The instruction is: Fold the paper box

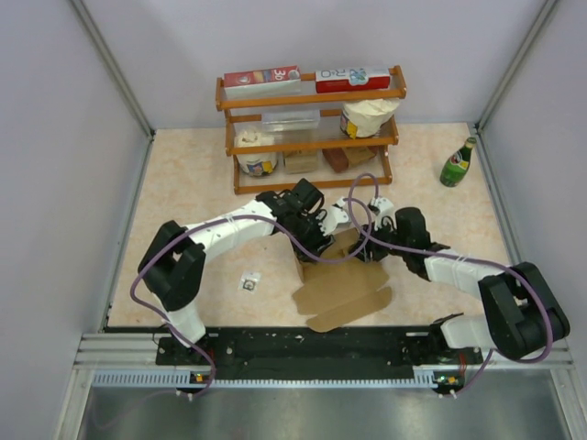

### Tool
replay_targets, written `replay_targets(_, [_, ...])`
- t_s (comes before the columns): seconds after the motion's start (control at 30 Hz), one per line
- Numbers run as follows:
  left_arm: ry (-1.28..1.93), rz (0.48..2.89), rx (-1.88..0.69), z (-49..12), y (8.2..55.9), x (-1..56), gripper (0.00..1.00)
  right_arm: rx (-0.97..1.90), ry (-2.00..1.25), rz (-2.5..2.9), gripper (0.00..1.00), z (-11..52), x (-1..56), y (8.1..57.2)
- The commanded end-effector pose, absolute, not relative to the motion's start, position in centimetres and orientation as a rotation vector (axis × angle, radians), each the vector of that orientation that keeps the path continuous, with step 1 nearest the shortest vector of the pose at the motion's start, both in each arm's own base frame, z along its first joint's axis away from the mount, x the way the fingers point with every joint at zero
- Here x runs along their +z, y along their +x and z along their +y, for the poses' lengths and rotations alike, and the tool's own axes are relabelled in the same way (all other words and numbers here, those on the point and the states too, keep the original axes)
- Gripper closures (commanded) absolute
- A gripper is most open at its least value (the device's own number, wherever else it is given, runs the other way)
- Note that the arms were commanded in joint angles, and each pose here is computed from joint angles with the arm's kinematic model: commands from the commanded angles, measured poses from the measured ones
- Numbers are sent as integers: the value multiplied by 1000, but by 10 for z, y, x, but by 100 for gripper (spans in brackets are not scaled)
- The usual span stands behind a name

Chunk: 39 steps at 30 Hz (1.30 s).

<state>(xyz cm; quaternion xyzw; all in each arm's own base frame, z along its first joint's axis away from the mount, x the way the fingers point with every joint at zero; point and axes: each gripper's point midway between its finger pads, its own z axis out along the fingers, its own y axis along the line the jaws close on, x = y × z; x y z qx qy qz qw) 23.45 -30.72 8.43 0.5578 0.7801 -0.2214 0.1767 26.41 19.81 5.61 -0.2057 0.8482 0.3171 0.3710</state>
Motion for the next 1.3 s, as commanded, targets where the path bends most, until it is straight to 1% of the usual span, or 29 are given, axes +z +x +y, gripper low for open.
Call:
replay_targets(0.0, [1701,2121,-834,-328,207,91,52,822,-561,1938,55,214,96,287])
replay_targets(0.23, [1702,2135,-835,-327,207,89,51,785,-540,1913,66,213,93,290])
replay_targets(0.37, [1693,2135,-852,-329,205,90,48,753,-539,1903,71,214,94,293])
replay_targets(0.47, [1689,2132,-875,-330,202,92,42,733,-526,1891,74,213,96,297])
replay_targets(0.5, [1682,2135,-880,-330,202,92,39,722,-519,1888,75,213,96,298])
replay_targets(0.6, [1673,2135,-894,-331,199,93,34,702,-495,1881,79,211,98,302])
replay_targets(0.63, [1670,2133,-899,-331,199,93,32,697,-490,1879,80,210,98,304])
replay_targets(0.9, [1649,2137,-933,-333,195,91,23,670,-495,1878,90,213,94,307])
replay_targets(1.03, [1640,2137,-945,-335,194,91,17,651,-497,1881,99,215,90,308])
replay_targets(1.27, [1610,2138,-936,-338,199,92,6,592,-485,1888,100,213,84,311])
